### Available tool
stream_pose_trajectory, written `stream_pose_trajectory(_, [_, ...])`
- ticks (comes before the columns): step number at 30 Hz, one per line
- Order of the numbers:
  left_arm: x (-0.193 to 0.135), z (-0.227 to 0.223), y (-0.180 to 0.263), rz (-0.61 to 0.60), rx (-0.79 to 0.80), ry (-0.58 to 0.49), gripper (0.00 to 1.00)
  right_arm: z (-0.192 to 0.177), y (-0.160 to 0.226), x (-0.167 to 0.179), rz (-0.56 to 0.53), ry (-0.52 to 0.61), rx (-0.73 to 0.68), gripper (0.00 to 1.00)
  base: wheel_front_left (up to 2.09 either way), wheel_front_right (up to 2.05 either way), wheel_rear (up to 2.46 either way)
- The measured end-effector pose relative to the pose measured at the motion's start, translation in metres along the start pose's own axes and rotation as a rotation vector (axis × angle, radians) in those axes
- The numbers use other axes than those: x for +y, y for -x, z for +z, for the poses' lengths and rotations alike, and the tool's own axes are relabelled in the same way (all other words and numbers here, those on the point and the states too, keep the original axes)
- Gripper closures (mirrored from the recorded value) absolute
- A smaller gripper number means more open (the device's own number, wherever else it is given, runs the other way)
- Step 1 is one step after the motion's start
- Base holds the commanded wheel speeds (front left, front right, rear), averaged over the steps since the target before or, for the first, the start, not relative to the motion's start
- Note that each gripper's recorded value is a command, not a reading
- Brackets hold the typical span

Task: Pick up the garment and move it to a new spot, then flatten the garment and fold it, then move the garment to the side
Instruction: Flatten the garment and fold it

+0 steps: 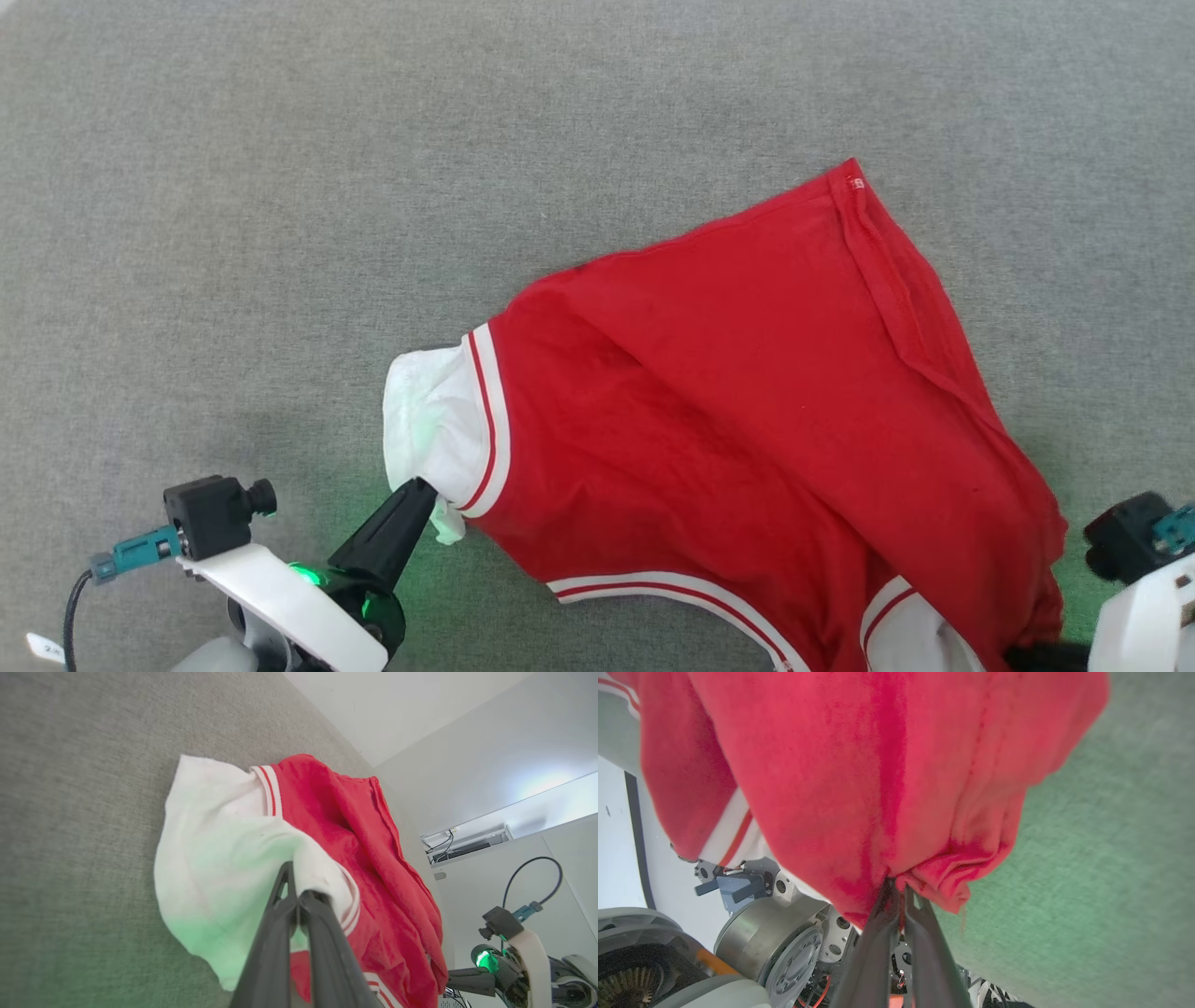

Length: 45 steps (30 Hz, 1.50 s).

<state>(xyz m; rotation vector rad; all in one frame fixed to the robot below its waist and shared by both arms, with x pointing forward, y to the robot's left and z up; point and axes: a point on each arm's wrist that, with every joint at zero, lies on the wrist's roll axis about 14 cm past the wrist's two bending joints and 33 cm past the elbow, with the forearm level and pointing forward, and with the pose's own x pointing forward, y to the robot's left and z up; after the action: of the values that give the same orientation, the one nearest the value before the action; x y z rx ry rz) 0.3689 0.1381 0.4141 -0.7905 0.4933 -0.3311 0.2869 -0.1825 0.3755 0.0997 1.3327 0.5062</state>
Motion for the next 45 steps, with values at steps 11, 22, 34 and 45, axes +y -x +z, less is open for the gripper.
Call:
stream_pose_trajectory(11, [-0.003, -0.003, 0.005, 0.002, -0.010, 0.027, 1.00, 0.068, 0.065, -0.022, -0.135, 0.062, -0.288, 0.00, 0.00, 0.00, 0.00])
stream_pose_trajectory(22, [-0.007, -0.009, -0.007, -0.010, -0.006, 0.054, 1.00, 0.213, 0.071, -0.025, -0.209, 0.266, -0.545, 0.00, 0.00, 0.00, 0.00])
stream_pose_trajectory(34, [0.002, -0.014, -0.014, 0.027, -0.012, 0.089, 1.00, 0.249, -0.045, -0.004, -0.149, 0.403, -0.254, 0.00, 0.00, 0.00, 0.00])
stream_pose_trajectory(45, [0.009, -0.016, -0.014, 0.053, -0.008, 0.085, 1.00, 0.246, -0.062, -0.001, -0.102, 0.407, -0.191, 1.00, 0.00, 0.00, 0.00])
